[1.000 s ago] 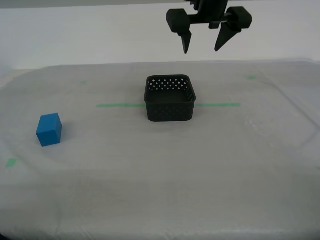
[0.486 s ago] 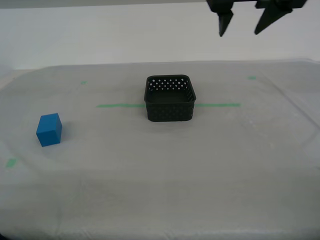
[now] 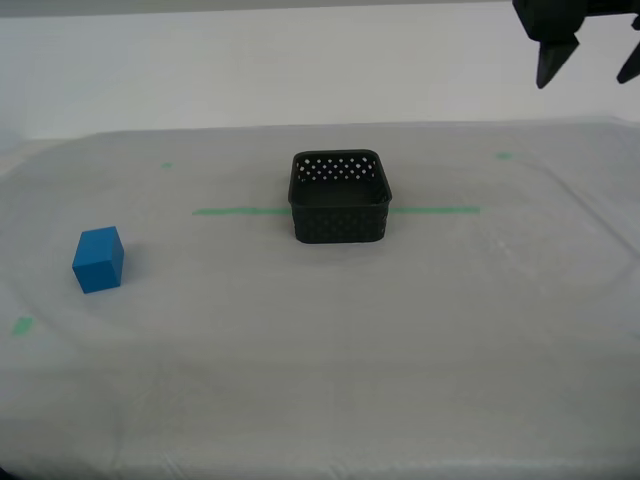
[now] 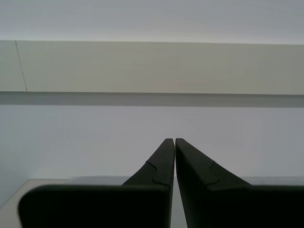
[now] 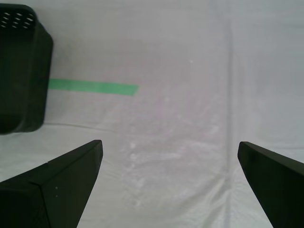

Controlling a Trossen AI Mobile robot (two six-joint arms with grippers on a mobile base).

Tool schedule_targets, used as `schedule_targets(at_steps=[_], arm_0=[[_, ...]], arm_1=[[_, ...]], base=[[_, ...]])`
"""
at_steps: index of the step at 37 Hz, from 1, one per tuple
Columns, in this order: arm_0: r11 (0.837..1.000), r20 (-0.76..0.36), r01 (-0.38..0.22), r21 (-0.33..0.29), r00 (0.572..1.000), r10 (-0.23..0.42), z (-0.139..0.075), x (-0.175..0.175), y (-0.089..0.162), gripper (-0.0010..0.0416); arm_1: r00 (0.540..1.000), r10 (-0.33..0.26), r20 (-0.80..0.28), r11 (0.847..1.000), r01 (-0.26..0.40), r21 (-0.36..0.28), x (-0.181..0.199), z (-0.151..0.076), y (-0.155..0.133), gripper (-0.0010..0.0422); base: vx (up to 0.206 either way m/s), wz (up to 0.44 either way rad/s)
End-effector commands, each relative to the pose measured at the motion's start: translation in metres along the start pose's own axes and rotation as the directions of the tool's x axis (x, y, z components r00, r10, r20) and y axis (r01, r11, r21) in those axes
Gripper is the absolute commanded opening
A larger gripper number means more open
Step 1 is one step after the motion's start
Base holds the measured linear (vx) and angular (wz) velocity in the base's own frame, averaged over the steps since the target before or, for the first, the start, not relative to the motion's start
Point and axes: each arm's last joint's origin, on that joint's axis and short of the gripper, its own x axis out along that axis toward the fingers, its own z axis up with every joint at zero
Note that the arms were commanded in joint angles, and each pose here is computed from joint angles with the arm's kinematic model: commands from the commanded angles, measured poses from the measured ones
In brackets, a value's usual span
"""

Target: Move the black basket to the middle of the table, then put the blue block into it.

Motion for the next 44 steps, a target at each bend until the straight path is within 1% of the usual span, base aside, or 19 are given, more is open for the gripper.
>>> schedule_targets(at_steps=[1,4,7,9,13,16,21,26,30,44], arm_0=[[1.0,0.003,0.013,-0.005,1.0,-0.013,-0.006,0.0,-0.009,0.04],[1.0,0.007,0.017,-0.007,1.0,-0.017,-0.01,0.003,-0.015,0.04],[1.0,0.03,0.006,-0.008,1.0,-0.006,-0.013,0.007,-0.019,0.04],[1.0,0.055,-0.009,0.005,0.998,0.009,-0.014,0.011,-0.022,0.04],[0.997,0.098,-0.067,0.028,0.993,0.064,-0.016,0.021,-0.026,0.04],[0.996,0.117,-0.081,0.037,0.99,0.076,-0.019,0.027,-0.028,0.04],[0.996,0.109,-0.074,0.039,0.992,0.069,-0.023,0.03,-0.03,0.04],[0.999,0.114,-0.041,0.012,0.993,0.04,-0.022,0.03,-0.031,0.04],[1.0,0.125,-0.021,0.008,0.992,0.02,-0.02,0.029,-0.031,0.04],[1.0,0.162,-0.026,0.006,0.987,0.025,-0.012,0.023,-0.031,0.0398]], arm_1=[[1.0,0.0,0.007,1.0,0.0,0.001,0.0,0.001,0.0,0.0],[1.0,0.0,0.007,1.0,0.0,0.001,0.0,0.001,0.0,0.0],[1.0,0.0,0.006,1.0,0.0,0.001,0.0,0.001,0.0,0.0],[1.0,0.0,0.007,1.0,0.0,0.001,0.0,0.001,0.0,0.0],[1.0,0.0,0.007,1.0,0.0,0.001,0.0,0.001,0.0,0.0],[1.0,0.0,0.007,1.0,0.0,0.001,0.0,0.001,0.0,0.0],[1.0,0.0,0.006,1.0,0.0,0.001,0.0,0.001,0.0,0.0],[1.0,0.0,0.007,1.0,0.0,0.001,0.0,0.001,0.0,0.0],[1.0,0.0,0.006,1.0,0.0,0.001,0.0,0.001,0.0,0.0],[1.0,0.0,0.007,1.0,0.0,0.001,0.0,0.001,0.0,0.0]], base=[[0.0,0.0],[0.0,0.0],[0.0,0.0],[0.0,0.0],[0.0,0.0],[0.0,0.0],[0.0,0.0],[0.0,0.0],[0.0,0.0],[0.0,0.0]])
